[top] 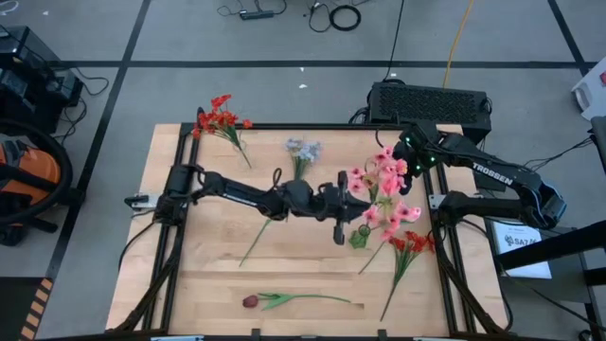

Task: Sort flowers into vase by color
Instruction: Put the pink flowers into the green vase, then put the red flowers into the transparent vase

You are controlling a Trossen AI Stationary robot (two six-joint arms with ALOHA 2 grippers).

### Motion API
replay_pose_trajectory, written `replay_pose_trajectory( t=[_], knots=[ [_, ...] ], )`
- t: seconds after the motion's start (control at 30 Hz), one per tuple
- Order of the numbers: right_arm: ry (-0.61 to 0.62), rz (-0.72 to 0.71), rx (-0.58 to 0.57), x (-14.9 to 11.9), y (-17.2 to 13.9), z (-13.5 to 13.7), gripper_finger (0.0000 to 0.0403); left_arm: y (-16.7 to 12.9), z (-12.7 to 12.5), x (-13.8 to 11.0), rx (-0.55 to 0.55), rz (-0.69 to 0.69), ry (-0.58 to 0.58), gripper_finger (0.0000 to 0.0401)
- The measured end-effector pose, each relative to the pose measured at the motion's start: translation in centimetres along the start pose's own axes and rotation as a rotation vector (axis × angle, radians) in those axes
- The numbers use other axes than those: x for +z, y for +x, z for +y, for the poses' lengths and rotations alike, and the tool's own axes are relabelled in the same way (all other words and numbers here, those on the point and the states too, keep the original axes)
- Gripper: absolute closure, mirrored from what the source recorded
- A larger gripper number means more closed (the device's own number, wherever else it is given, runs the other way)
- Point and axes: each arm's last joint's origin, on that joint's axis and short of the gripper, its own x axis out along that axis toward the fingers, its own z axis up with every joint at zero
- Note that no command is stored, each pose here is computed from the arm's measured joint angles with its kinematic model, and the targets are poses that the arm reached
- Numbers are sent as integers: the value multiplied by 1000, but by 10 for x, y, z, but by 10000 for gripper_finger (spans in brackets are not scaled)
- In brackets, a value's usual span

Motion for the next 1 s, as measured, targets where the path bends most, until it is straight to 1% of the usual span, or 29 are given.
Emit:
replay_pose_trajectory(
  t=[0.13,0.27,0.43,0.53,0.7,1.0],
  knots=[
    [-7,11,1,-1,0,0,222,1,-2,-19,38,36,-3,391],
    [-12,30,1,-3,0,0,222,2,-4,-34,43,62,-6,391],
    [-11,31,1,-3,0,0,222,0,-5,-46,42,169,-13,389],
    [-10,32,1,-3,0,0,222,-1,-5,-49,45,194,-34,382],
    [-5,40,2,-4,0,0,222,-3,-1,-57,97,281,-135,358],
    [11,46,2,-5,0,0,222,-5,0,-62,97,337,-139,291]
  ],
)
